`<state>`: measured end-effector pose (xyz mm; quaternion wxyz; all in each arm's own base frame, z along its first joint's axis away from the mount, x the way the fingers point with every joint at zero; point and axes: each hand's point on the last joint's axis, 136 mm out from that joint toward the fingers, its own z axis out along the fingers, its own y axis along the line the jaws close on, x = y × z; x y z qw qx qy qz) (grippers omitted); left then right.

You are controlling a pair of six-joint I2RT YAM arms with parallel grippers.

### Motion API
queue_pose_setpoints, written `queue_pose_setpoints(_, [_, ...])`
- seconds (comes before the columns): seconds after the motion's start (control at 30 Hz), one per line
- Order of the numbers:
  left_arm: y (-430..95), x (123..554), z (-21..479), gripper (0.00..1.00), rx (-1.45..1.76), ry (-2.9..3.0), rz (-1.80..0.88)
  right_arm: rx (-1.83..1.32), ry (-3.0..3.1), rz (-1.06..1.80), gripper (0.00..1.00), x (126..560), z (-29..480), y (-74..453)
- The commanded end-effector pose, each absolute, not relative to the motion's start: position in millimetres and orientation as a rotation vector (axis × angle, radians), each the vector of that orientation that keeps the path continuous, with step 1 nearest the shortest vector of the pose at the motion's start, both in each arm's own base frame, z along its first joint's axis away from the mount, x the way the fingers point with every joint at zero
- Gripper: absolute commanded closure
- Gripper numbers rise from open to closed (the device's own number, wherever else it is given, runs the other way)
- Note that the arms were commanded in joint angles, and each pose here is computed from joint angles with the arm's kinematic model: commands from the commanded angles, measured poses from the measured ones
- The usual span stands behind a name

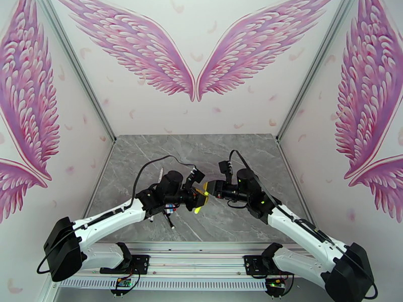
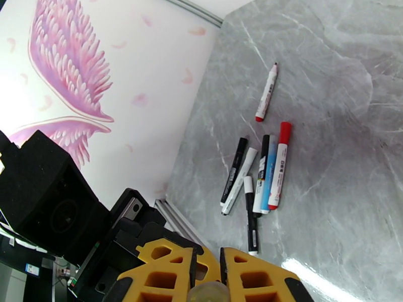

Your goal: Open the pen caps

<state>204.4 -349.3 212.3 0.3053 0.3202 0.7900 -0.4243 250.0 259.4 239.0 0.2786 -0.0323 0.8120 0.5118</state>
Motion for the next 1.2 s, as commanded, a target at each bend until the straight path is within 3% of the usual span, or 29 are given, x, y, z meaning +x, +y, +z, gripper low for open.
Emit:
queue_pose_setpoints(0.0, [-342.8, 180.2, 177.1, 0.97, 0.940, 2.219, -1.053, -0.035, 2.029, 1.299, 0.87, 271.6, 276.0, 242.2])
queue_pose_setpoints(0.27, [-351.1, 175.3, 161.2, 0.97, 0.988, 2.259, -0.798, 0.178, 2.106, 1.043, 0.88, 290.4, 256.1, 206.6])
queue_pose_setpoints(0.5, [-356.7, 171.1, 171.8, 0.98, 0.916, 2.223, -0.963, 0.070, 2.131, 1.053, 0.87, 286.1, 251.4, 209.5])
queue_pose_setpoints(0.73, [-329.5, 193.1, 190.6, 0.98, 0.668, 2.168, -1.025, 0.028, 2.339, 0.863, 0.87, 274.9, 197.5, 177.8])
queue_pose_setpoints(1.17, [-295.0, 195.1, 202.0, 0.98, 0.535, 2.127, -1.015, 0.136, 2.546, 0.532, 0.84, 313.3, 134.0, 106.2])
